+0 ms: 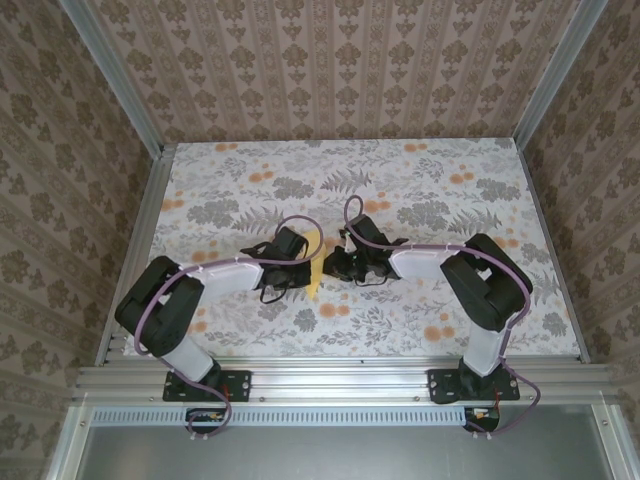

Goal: Fold a paper plane with a square sheet of paper (pick it up from the middle)
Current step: Third fold the triangle at the center of the table.

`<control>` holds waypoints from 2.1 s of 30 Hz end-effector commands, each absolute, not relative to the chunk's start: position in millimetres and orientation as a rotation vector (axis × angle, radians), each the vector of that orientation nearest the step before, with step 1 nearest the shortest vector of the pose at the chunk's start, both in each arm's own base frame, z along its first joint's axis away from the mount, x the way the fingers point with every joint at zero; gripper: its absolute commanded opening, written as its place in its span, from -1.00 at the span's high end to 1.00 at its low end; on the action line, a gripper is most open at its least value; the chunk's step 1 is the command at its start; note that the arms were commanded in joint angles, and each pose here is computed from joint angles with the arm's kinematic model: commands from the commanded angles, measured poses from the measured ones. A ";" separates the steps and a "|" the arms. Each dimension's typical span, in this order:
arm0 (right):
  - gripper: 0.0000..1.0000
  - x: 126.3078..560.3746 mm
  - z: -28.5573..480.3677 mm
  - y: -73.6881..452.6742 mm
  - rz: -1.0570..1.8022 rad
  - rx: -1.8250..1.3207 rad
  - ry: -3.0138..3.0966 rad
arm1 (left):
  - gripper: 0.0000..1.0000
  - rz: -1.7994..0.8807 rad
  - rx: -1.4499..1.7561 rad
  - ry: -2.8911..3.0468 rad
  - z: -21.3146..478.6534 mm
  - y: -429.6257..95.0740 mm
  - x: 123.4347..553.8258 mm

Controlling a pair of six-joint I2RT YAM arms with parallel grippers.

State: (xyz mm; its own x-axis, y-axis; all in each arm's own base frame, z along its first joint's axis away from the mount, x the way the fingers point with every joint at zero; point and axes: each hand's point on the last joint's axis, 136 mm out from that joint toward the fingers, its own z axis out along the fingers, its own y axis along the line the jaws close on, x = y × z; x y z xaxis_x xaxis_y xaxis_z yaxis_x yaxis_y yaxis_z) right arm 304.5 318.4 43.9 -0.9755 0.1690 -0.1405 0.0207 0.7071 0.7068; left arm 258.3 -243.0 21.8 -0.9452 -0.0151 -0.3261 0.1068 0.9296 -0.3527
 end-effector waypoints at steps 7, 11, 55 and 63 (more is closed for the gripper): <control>0.79 313.5 47.0 340.2 1.224 0.067 2.696 | 0.92 -0.488 0.049 2.778 20.4 -239.6 261.5; 0.80 316.7 41.7 343.0 1.221 0.060 2.708 | 0.93 -0.481 0.045 2.783 18.4 -238.3 261.0; 0.92 277.6 -11.4 274.1 0.824 0.644 2.795 | 0.87 -0.933 -0.018 2.592 51.3 -293.8 248.8; 0.97 278.1 -8.1 283.5 0.932 0.602 2.769 | 1.00 -0.876 -0.044 2.671 28.1 -289.9 242.9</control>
State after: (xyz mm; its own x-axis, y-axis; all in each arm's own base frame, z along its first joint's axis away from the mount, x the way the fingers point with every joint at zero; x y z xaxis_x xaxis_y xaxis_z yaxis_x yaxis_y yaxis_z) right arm 293.9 295.9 14.7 -0.9069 0.4166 -0.0637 0.2744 0.6983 0.6611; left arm 242.1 -287.4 29.8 -0.9433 -0.1231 -0.3083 0.0877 0.8033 -0.5891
